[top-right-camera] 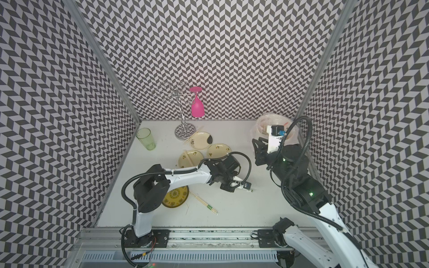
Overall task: Remove the packaging of disposable chopsticks
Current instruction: Pick up the disposable chopsticks from the center of the board.
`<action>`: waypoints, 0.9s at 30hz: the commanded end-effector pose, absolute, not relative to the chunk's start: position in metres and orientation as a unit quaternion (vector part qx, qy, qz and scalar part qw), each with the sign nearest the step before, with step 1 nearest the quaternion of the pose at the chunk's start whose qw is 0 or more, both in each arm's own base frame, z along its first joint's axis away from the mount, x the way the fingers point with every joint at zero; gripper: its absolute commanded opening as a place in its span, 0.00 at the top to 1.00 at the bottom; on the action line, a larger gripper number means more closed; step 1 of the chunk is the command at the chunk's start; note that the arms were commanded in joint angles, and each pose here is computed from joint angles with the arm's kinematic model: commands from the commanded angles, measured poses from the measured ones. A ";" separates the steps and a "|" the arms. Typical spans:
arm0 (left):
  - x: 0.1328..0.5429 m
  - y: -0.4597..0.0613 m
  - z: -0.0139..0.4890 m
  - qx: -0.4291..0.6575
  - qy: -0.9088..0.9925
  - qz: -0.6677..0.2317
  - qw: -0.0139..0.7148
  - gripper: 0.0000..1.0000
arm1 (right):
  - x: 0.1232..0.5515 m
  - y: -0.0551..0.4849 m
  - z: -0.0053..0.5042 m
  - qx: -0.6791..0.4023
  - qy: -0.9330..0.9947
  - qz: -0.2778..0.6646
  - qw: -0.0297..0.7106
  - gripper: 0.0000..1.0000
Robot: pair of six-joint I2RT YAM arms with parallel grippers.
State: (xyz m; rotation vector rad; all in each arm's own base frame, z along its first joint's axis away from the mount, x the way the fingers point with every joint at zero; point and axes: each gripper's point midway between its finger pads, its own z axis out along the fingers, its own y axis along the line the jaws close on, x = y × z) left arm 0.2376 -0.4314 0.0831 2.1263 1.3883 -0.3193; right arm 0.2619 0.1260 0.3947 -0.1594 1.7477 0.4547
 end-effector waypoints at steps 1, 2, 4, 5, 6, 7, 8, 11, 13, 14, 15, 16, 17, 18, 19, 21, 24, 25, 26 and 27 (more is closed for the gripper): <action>0.262 -0.442 0.165 0.720 0.534 -0.176 0.407 1.00 | 0.259 0.128 0.429 -0.061 0.722 0.227 0.651 0.71; 0.265 -0.440 0.175 0.707 0.538 -0.182 0.421 1.00 | 0.259 0.129 0.432 -0.062 0.719 0.229 0.653 0.71; 0.276 -0.433 0.199 0.673 0.555 -0.193 0.449 1.00 | 0.259 0.130 0.440 -0.062 0.713 0.233 0.658 0.71; 0.281 -0.430 0.209 0.657 0.565 -0.199 0.458 1.00 | 0.259 0.130 0.443 -0.064 0.710 0.234 0.660 0.71; 0.288 -0.425 0.221 0.636 0.576 -0.210 0.469 1.00 | 0.258 0.131 0.447 -0.067 0.706 0.237 0.664 0.71; 0.295 -0.420 0.233 0.616 0.585 -0.221 0.479 1.00 | 0.257 0.134 0.452 -0.073 0.700 0.242 0.668 0.71; 0.300 -0.414 0.246 0.594 0.593 -0.238 0.488 1.00 | 0.256 0.135 0.456 -0.078 0.695 0.246 0.671 0.71; 0.310 -0.394 0.286 0.537 0.601 -0.295 0.513 1.00 | 0.248 0.147 0.468 -0.113 0.670 0.273 0.681 0.71; 0.306 -0.382 0.310 0.517 0.588 -0.331 0.527 1.00 | 0.240 0.162 0.472 -0.151 0.650 0.302 0.681 0.70; 0.301 -0.377 0.321 0.511 0.578 -0.347 0.534 1.00 | 0.237 0.170 0.472 -0.169 0.641 0.317 0.678 0.70; 0.297 -0.372 0.332 0.503 0.570 -0.360 0.540 1.00 | 0.235 0.176 0.471 -0.181 0.635 0.330 0.675 0.69; 0.296 -0.367 0.339 0.496 0.568 -0.369 0.544 1.00 | 0.234 0.181 0.469 -0.191 0.631 0.341 0.670 0.69; 0.296 -0.361 0.348 0.487 0.565 -0.379 0.547 1.00 | 0.232 0.187 0.468 -0.204 0.626 0.352 0.665 0.69; 0.295 -0.355 0.355 0.479 0.564 -0.389 0.549 1.00 | 0.233 0.193 0.465 -0.213 0.624 0.361 0.660 0.68; 0.295 -0.349 0.360 0.473 0.563 -0.396 0.551 1.00 | 0.233 0.197 0.463 -0.222 0.622 0.366 0.655 0.68; 0.295 -0.340 0.365 0.469 0.564 -0.389 0.558 1.00 | 0.236 0.204 0.459 -0.240 0.622 0.366 0.649 0.66; 0.296 -0.329 0.366 0.461 0.570 -0.359 0.578 1.00 | 0.247 0.208 0.452 -0.233 0.635 0.364 0.641 0.62; 0.295 -0.327 0.368 0.457 0.568 -0.357 0.584 1.00 | 0.250 0.211 0.449 -0.231 0.638 0.368 0.635 0.61; 0.293 -0.325 0.370 0.454 0.565 -0.359 0.588 1.00 | 0.254 0.216 0.444 -0.229 0.643 0.378 0.625 0.58; 0.290 -0.324 0.370 0.454 0.562 -0.365 0.588 1.00 | 0.255 0.223 0.438 -0.234 0.645 0.393 0.612 0.55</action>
